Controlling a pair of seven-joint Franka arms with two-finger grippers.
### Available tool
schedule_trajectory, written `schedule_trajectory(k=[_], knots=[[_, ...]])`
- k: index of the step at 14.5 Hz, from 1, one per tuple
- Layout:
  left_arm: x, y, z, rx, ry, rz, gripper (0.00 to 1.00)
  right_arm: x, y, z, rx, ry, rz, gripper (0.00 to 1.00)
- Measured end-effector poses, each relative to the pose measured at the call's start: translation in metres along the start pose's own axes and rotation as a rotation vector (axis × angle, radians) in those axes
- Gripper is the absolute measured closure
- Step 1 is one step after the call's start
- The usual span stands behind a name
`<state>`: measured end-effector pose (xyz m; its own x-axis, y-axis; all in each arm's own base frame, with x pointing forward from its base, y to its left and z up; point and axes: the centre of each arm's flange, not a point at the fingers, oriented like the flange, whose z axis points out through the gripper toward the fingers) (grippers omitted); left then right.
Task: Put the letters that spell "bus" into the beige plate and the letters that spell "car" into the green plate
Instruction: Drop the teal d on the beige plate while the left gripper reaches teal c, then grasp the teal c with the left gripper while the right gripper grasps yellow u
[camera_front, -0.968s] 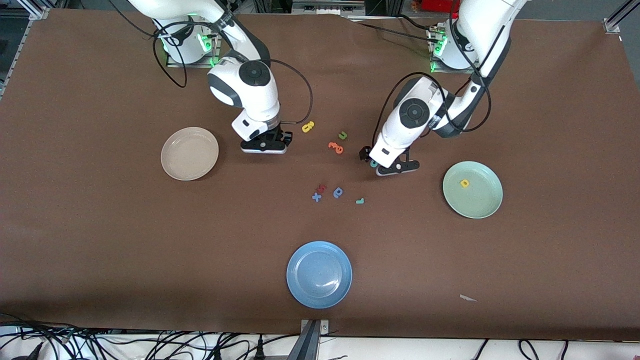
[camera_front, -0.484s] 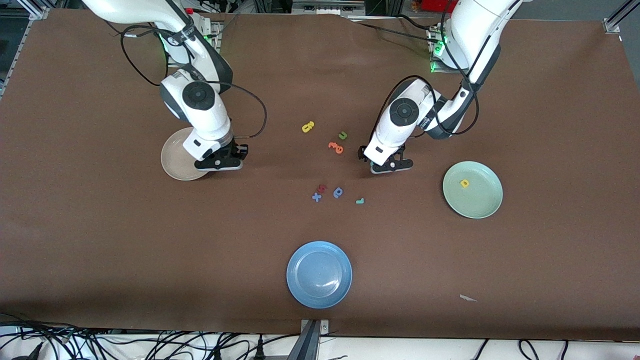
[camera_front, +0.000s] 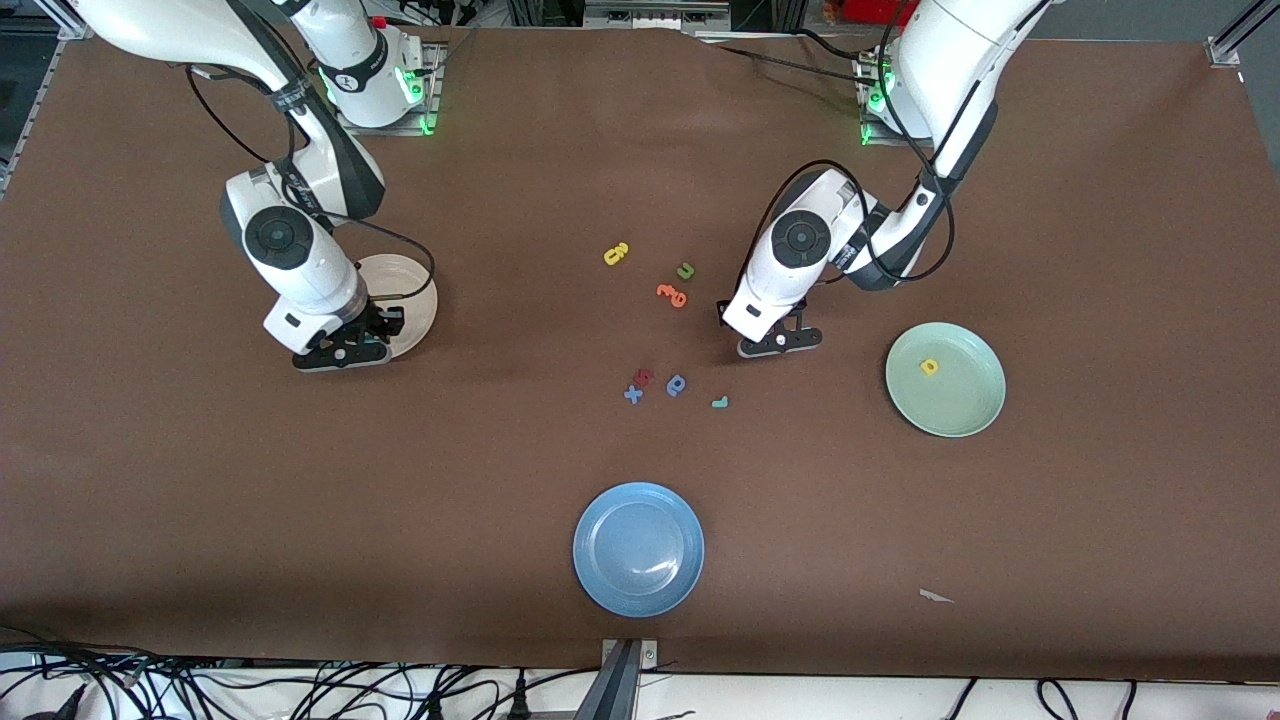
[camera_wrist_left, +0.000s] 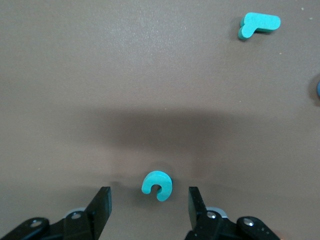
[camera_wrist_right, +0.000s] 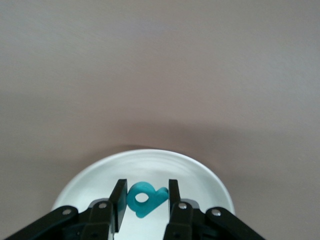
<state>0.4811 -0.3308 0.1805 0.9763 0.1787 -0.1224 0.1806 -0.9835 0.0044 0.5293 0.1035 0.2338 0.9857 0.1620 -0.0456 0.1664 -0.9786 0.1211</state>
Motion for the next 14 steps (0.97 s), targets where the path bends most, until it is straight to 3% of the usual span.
schedule_trajectory(k=[2, 6, 9, 14], knots=[[0.001, 0.001, 0.003, 0.001, -0.005, -0.001, 0.32, -0.009, -0.001, 0.010, 0.025, -0.034, 0.023, 0.58], [-0.005, 0.006, 0.012, 0.008, -0.017, -0.002, 0.41, -0.021, -0.035, 0.009, 0.069, -0.058, 0.016, 0.22], [-0.005, 0.008, 0.011, 0.005, -0.016, -0.001, 0.52, -0.026, -0.072, -0.006, 0.076, -0.050, 0.023, 0.21], [-0.002, 0.008, 0.010, 0.021, 0.007, 0.025, 0.55, -0.053, -0.176, -0.035, 0.108, -0.023, 0.067, 0.17]])
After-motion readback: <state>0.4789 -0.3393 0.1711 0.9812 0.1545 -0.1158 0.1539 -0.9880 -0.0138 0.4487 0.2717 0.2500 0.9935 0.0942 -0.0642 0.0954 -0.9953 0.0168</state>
